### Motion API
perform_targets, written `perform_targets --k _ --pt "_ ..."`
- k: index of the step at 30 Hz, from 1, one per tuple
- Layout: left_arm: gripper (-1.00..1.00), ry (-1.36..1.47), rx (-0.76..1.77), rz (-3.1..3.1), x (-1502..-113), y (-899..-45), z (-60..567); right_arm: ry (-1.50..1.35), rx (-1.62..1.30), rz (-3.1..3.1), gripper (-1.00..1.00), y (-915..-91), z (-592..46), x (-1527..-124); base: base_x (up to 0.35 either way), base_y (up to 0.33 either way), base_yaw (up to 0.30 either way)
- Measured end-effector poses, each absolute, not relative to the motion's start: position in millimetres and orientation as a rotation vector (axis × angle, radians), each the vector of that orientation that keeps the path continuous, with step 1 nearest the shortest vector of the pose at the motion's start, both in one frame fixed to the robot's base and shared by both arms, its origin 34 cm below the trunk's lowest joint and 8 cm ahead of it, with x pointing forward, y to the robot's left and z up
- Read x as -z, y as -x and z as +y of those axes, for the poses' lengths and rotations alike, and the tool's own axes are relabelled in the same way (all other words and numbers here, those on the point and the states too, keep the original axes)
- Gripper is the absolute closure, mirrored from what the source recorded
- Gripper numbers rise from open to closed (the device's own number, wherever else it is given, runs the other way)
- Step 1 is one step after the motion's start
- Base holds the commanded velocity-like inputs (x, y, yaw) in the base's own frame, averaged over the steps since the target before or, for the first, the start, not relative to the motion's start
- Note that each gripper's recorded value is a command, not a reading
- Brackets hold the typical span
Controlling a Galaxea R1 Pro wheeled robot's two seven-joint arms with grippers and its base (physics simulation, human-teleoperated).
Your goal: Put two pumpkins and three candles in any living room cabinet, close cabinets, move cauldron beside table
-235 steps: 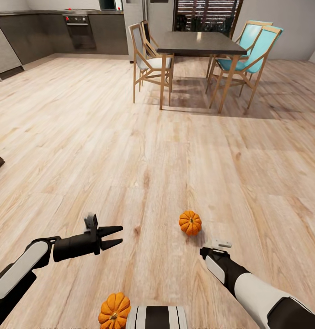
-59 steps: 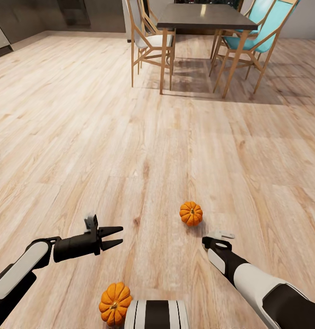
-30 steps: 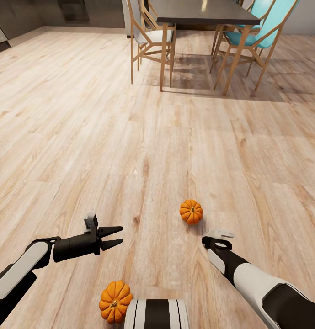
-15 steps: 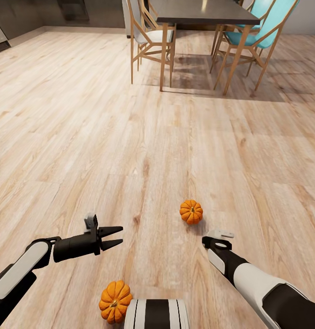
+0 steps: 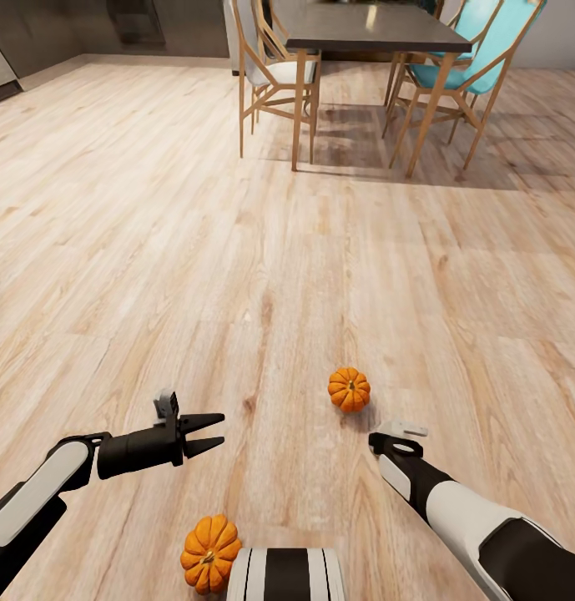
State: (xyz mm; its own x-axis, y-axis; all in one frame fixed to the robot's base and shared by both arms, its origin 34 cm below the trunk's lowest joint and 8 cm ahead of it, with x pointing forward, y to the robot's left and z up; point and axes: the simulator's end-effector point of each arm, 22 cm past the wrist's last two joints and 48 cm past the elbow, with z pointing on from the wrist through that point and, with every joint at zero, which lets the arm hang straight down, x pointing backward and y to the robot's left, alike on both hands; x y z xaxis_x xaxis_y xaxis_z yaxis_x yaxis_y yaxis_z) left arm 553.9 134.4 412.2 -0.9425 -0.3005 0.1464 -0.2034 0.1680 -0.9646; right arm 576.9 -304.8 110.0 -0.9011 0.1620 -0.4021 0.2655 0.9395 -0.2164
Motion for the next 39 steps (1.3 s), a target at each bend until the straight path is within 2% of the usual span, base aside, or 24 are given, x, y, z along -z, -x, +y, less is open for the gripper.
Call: perform_targets --k 22,39 --pt "-1.0 0.412 1.893 2.286 -457 -559 134 -0.273 0.415 2.891 1.0 -566 -304 -145 0.0 0.0 0.0" --pt "-1.0 0.338 1.874 2.246 -491 -561 134 -0.273 0.39 2.826 1.0 -590 -300 -181 0.0 0.0 0.0"
